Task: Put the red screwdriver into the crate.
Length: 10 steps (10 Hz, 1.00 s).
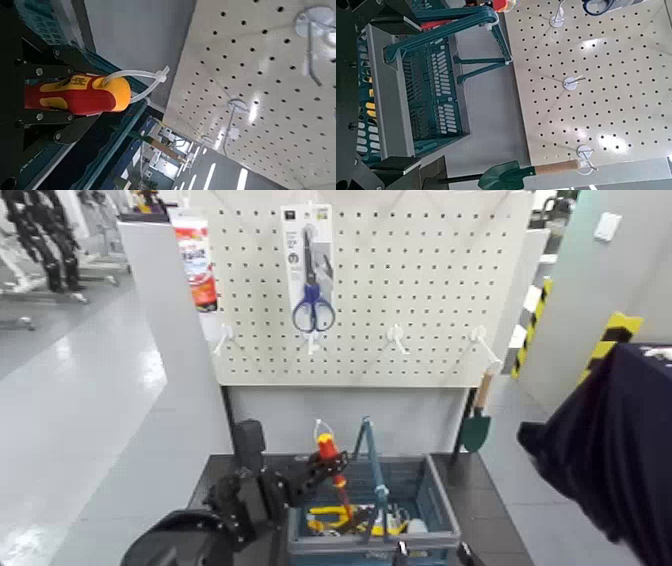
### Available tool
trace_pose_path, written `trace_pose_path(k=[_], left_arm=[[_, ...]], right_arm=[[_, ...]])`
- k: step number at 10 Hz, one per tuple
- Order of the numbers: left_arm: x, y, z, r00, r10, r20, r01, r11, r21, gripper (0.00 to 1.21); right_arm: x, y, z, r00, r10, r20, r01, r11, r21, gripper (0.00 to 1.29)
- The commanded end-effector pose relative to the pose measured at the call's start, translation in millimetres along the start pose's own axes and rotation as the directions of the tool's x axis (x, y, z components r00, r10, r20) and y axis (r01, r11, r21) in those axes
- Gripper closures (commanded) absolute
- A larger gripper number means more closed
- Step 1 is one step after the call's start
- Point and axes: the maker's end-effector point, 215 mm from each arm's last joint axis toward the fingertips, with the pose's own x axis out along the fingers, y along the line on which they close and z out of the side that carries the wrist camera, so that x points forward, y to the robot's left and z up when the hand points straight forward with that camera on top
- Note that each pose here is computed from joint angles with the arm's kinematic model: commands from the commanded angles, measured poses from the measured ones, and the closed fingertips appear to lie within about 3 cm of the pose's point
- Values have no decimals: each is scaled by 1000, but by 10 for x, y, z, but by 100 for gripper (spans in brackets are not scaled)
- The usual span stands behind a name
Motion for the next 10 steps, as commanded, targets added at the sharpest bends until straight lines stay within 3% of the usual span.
trace_pose_path(k=[1,3,4,5,7,8,9,10], left_arm=[[55,28,-197,1000,17,-21,-18,998,-52,117],[90,9,-255,999,21,-36,-24,997,-74,115],[87,27,-326,998,31,-55,-36,995,-91,105],[88,33,-382,997,38,-66,-45,993,-108,103],[64,61,-401,997,51,-65,-61,986,-153,42],[41,91,-375,996,67,-62,-76,984,-164,17],[-4,161,-304,994,96,-48,-103,980,-168,6],[-63,258,-209,989,144,-32,-148,977,-153,6]], right_arm=[[-3,8,-9,1000,1,-1,-1,1000,4,14],[-5,7,-13,1000,1,-2,-1,1000,7,14],[-5,3,-9,1000,-1,0,1,1000,8,14],[-5,3,-10,1000,0,0,0,1000,11,14],[-11,3,-17,1000,0,-2,0,1000,14,14],[-10,-7,-16,1000,-2,-2,2,1000,15,14],[-10,-7,-16,1000,-2,-2,2,1000,15,14],[-10,-6,-12,1000,-1,-1,1,1000,17,14]])
